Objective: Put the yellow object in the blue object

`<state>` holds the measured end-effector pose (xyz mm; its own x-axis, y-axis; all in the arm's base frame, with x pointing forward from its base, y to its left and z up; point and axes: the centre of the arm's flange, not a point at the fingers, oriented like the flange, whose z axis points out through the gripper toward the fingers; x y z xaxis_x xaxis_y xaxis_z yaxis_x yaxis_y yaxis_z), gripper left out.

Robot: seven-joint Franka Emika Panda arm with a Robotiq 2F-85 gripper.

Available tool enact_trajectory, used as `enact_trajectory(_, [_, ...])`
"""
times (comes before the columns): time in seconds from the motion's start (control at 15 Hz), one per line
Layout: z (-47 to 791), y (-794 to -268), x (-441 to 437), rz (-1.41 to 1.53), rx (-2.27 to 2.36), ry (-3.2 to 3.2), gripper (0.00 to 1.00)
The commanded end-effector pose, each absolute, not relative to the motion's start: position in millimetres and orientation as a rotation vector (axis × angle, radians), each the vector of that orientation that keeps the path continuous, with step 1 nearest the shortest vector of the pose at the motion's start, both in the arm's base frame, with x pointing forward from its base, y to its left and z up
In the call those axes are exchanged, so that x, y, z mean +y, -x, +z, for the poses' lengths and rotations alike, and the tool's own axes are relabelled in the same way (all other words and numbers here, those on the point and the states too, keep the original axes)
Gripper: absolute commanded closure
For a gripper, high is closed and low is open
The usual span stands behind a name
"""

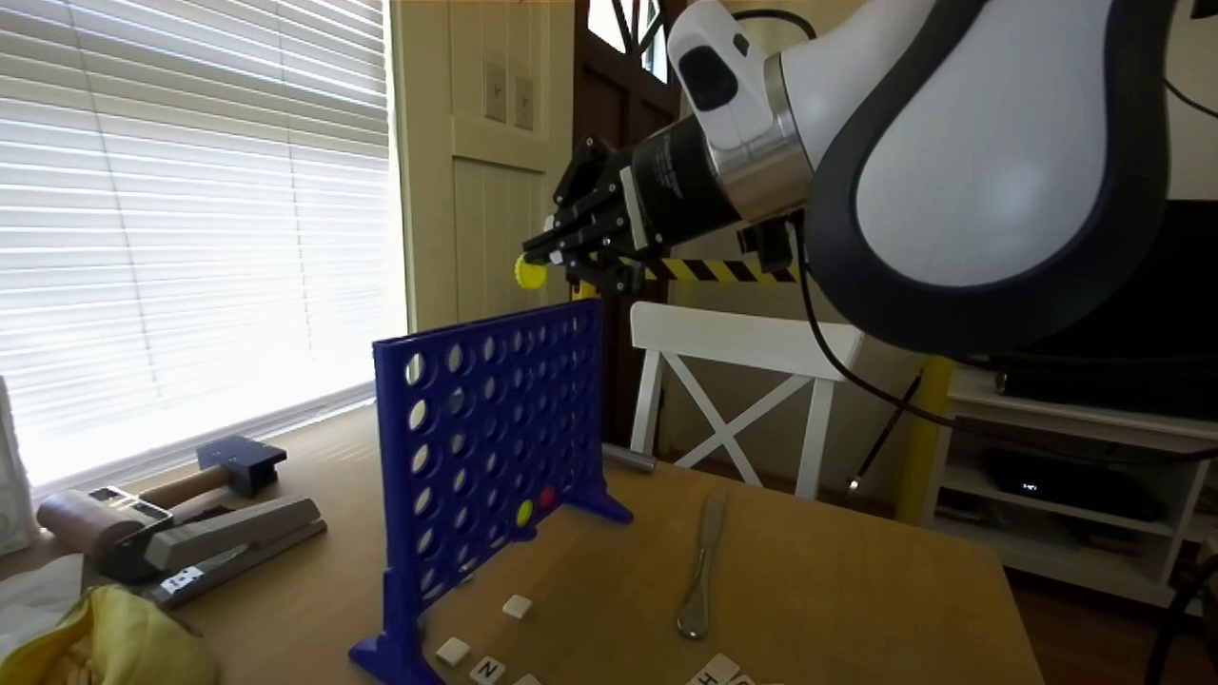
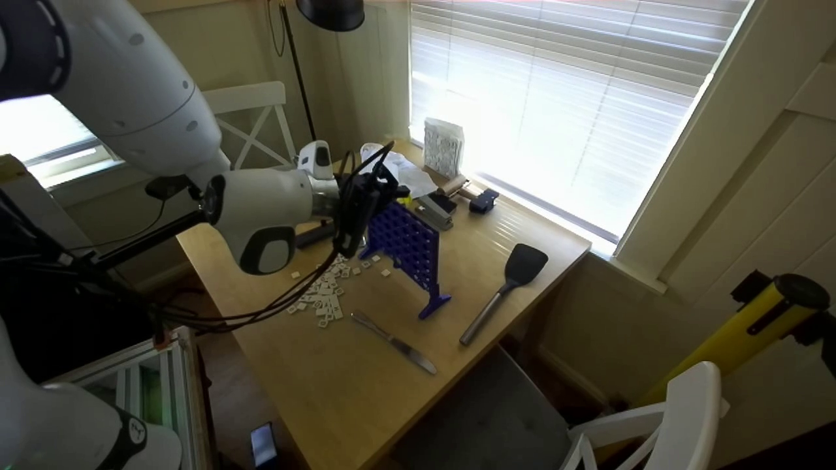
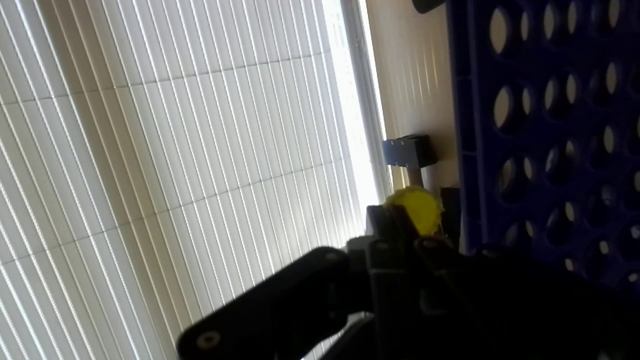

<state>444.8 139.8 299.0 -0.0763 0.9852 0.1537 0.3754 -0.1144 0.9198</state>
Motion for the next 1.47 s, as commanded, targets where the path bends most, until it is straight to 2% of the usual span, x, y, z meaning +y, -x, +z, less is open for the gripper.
enact_trajectory(0.0, [295,-443,132,1.225,1.501,-1.542,0.99])
enact_trajectory(1.4, [285,-443,117,1.252,1.531,-1.582,0.99])
